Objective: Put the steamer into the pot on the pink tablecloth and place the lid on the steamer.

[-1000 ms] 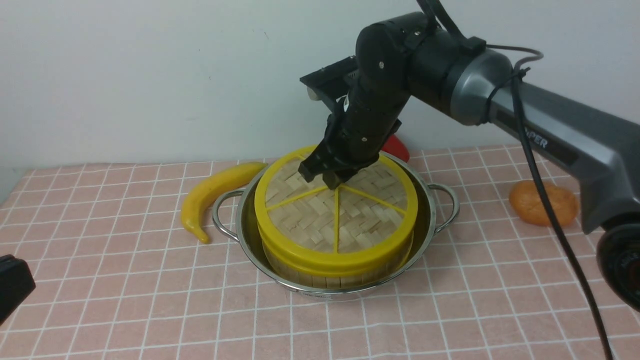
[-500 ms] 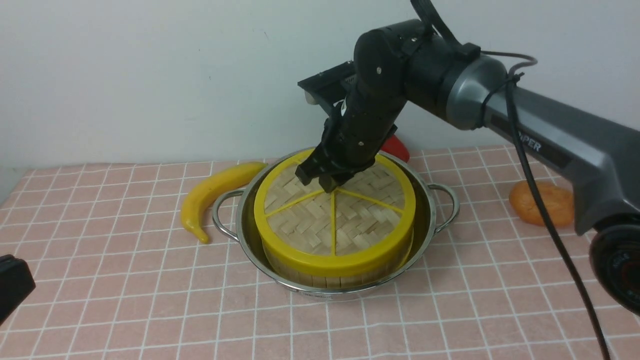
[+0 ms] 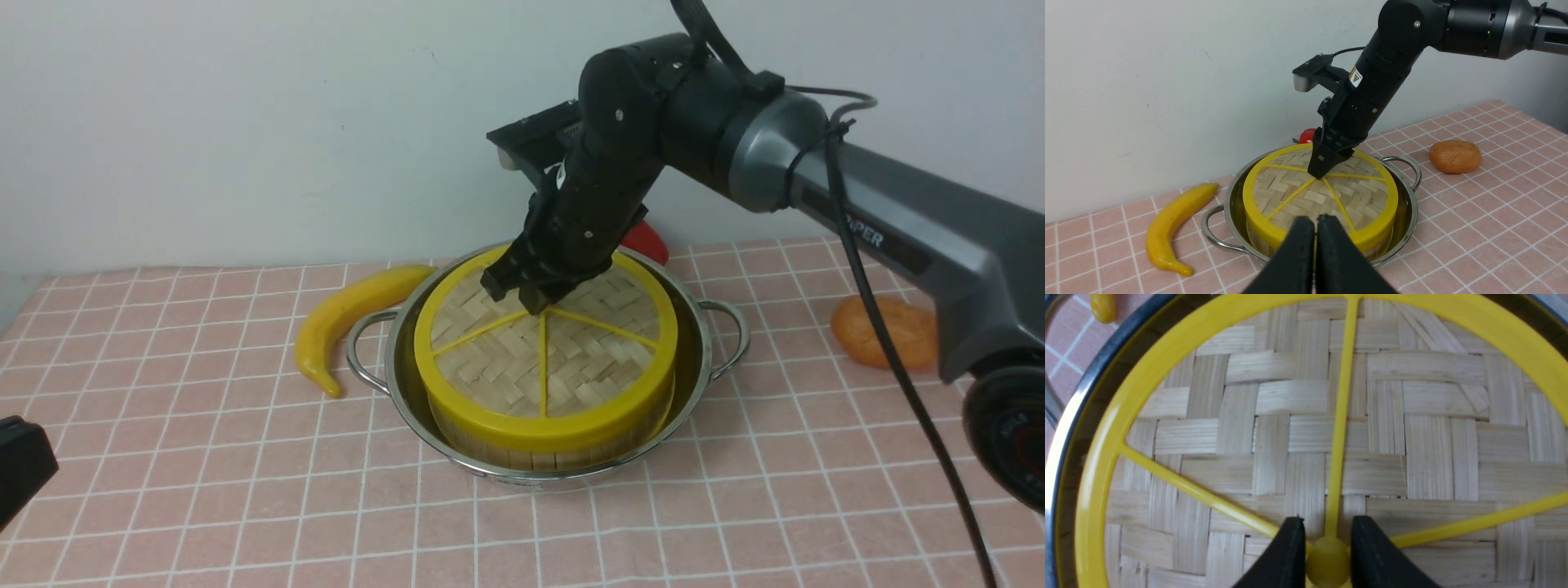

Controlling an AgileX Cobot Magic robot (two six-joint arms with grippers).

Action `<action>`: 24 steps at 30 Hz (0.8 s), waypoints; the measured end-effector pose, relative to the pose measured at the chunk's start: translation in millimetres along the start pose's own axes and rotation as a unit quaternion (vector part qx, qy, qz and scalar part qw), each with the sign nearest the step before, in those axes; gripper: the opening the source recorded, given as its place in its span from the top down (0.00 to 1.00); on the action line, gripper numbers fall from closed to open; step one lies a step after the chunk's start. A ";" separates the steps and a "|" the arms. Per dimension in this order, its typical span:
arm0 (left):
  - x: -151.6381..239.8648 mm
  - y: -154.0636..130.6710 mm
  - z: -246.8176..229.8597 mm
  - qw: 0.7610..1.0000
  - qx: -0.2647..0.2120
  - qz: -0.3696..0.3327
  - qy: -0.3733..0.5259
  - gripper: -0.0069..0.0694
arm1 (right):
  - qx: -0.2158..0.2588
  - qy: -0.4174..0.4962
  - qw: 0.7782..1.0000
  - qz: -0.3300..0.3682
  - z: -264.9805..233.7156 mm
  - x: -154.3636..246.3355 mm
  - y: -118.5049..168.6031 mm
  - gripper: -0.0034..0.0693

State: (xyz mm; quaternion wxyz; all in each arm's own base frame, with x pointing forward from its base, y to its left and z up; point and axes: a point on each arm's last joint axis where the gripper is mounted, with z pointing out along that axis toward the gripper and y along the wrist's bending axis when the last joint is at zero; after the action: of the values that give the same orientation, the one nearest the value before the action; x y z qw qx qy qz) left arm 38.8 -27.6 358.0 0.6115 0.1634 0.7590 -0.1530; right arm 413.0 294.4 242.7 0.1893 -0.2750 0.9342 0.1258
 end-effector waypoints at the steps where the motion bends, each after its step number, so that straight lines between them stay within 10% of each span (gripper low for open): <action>1: 0.0 0.0 0.0 1.000 0.000 0.000 0.000 0.89 | -0.003 -0.003 1.000 0.001 -1.7 -0.6 0.7 0.62; 11: 0.0 0.0 0.0 1.000 0.000 0.000 0.000 0.85 | -0.027 -0.122 0.992 -0.009 -116.3 -17.8 18.6 0.40; 24: 0.0 0.0 0.0 1.000 0.000 0.000 0.000 0.83 | 0.083 -0.309 0.947 -0.031 -347.8 71.7 20.8 0.47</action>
State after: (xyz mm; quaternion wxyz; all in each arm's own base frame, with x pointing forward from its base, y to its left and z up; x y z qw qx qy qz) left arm 38.8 -27.6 358.0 0.6115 0.1635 0.7590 -0.1529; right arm 246.7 160.0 526.9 0.4950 -0.2350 0.8277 0.1208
